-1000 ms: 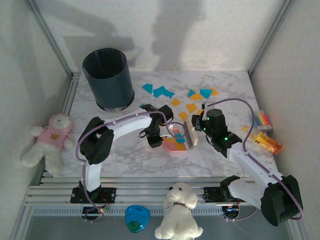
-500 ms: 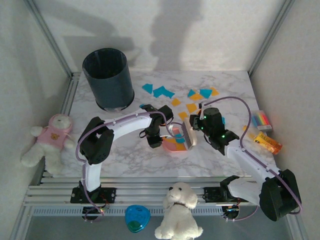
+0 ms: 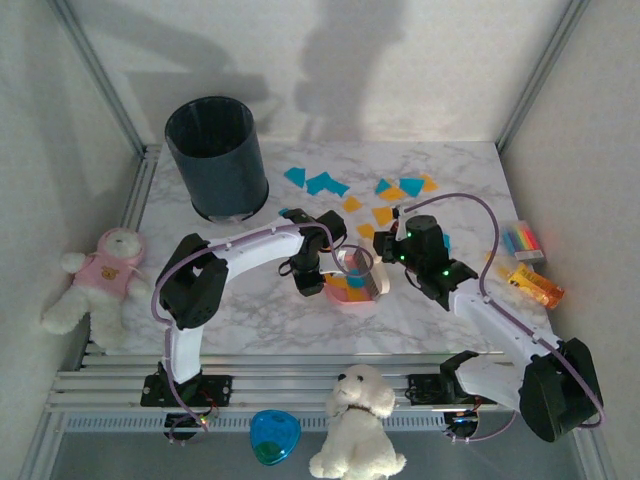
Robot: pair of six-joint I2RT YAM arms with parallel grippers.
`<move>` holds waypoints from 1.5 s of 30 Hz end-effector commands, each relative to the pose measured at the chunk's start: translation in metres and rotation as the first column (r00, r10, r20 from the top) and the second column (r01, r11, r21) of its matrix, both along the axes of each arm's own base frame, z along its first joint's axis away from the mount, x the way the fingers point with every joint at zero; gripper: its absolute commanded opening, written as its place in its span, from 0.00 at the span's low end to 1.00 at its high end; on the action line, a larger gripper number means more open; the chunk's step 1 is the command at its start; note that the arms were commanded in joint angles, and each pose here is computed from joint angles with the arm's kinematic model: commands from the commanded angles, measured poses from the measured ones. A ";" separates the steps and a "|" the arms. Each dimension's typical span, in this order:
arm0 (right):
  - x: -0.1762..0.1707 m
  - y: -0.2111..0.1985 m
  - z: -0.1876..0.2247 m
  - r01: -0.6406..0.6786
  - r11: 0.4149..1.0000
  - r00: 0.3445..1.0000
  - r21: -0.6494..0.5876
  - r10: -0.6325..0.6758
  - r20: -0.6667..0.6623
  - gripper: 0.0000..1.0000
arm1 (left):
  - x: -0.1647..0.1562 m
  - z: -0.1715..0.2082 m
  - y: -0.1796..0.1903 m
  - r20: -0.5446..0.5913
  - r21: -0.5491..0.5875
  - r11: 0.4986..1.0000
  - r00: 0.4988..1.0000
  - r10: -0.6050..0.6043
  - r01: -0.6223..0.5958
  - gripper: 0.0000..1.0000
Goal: Sweep away the paper scraps from the table
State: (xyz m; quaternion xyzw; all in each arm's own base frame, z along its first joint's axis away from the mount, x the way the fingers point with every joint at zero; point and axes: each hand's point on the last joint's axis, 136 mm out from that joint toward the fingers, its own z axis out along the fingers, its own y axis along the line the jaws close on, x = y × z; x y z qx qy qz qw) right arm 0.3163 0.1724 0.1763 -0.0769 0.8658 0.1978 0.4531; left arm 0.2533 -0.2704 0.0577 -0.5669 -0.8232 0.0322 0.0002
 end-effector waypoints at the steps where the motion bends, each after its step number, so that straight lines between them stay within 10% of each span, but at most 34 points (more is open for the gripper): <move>1: -0.003 -0.003 0.010 0.018 1.000 0.999 0.003 -0.018 0.029 0.00 | -0.005 0.005 0.011 0.003 0.033 0.999 1.000 0.009 -0.009 0.00; 45: 0.073 -0.187 0.055 0.450 0.893 0.891 0.022 -0.451 0.058 0.00 | 0.004 -0.002 -0.011 0.042 -0.078 0.996 0.999 -0.034 0.037 0.00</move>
